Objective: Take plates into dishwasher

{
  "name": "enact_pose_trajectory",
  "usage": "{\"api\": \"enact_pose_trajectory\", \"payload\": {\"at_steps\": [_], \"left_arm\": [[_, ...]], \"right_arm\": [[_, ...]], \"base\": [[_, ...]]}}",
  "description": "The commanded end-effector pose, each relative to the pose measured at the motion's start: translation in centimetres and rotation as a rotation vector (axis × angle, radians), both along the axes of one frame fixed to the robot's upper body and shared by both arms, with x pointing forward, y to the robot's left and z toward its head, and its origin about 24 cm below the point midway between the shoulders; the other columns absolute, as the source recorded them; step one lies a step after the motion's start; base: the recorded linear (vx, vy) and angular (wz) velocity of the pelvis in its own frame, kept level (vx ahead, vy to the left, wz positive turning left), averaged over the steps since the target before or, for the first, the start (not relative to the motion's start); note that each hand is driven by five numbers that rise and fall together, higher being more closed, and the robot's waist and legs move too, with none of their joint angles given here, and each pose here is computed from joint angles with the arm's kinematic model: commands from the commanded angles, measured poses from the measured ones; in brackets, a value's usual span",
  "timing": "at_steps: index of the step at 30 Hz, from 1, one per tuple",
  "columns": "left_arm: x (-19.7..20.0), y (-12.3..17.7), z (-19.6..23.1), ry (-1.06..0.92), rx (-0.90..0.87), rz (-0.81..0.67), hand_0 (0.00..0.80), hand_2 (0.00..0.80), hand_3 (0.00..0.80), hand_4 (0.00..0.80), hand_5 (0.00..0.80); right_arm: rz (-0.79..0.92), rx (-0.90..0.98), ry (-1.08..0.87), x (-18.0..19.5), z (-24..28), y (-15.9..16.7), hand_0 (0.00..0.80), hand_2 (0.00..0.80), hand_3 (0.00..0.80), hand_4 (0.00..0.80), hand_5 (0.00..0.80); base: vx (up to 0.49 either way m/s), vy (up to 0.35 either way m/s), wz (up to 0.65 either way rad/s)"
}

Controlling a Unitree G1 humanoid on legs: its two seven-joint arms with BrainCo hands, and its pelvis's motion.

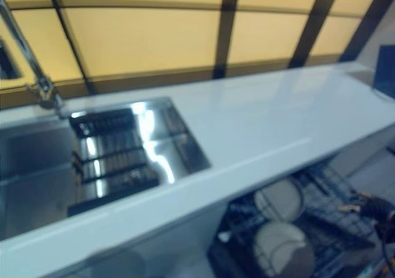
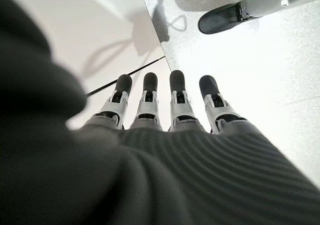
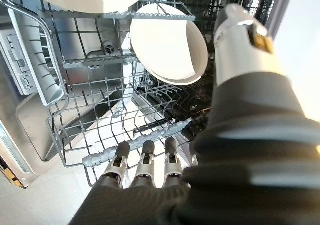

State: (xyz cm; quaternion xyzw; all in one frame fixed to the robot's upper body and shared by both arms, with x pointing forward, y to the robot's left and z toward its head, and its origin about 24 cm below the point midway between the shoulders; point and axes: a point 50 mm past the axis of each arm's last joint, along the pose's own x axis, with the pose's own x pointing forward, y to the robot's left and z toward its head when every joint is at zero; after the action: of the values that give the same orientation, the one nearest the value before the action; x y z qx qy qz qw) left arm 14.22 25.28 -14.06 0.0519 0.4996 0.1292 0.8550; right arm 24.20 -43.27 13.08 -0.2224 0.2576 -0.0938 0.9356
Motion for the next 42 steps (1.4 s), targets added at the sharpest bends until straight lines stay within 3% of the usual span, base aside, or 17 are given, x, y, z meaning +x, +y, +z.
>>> {"api": "enact_pose_trajectory", "payload": {"at_steps": [1, 16, 27, 36, 42], "left_arm": [[-0.9, 1.8, 0.1, 0.065, 0.079, 0.034, 0.0, 0.0, 0.0, 0.0, 0.0], [-5.1, 4.2, -0.3, 0.251, 0.209, 0.155, 0.0, 0.0, 0.0, 0.0, 0.0], [2.4, 2.6, 1.5, 0.1, 0.153, 0.11, 0.0, 0.0, 0.0, 0.0, 0.0], [-2.1, 5.0, 0.8, 0.198, 0.21, 0.278, 0.0, 0.0, 0.0, 0.0, 0.0], [-2.4, 5.0, 0.8, 0.2, 0.191, 0.34, 0.0, 0.0, 0.0, 0.0, 0.0]], "right_arm": [[-0.038, -0.098, -0.089, -0.2, 3.7, -1.5, 0.0, 0.0, 0.0, 0.0, 0.0], [-0.113, -0.112, -0.018, -1.2, 3.6, -2.6, 0.0, 0.0, 0.0, 0.0, 0.0], [-0.262, -0.105, -0.156, -2.9, 6.9, -5.2, 0.0, 0.0, 0.0, 0.0, 0.0], [-0.173, -0.165, -0.187, -0.2, 11.0, -3.9, 0.0, 0.0, 0.0, 0.0, 0.0], [-0.208, -0.163, -0.178, 0.3, 11.7, -3.9, 0.0, 0.0, 0.0, 0.0, 0.0]], "base": [[0.0, 0.0, 0.0], [0.023, -0.094, 0.06], [-0.292, 0.074, 0.2], [-0.312, 0.13, 0.23], [-0.19, 0.107, -0.02]]}}
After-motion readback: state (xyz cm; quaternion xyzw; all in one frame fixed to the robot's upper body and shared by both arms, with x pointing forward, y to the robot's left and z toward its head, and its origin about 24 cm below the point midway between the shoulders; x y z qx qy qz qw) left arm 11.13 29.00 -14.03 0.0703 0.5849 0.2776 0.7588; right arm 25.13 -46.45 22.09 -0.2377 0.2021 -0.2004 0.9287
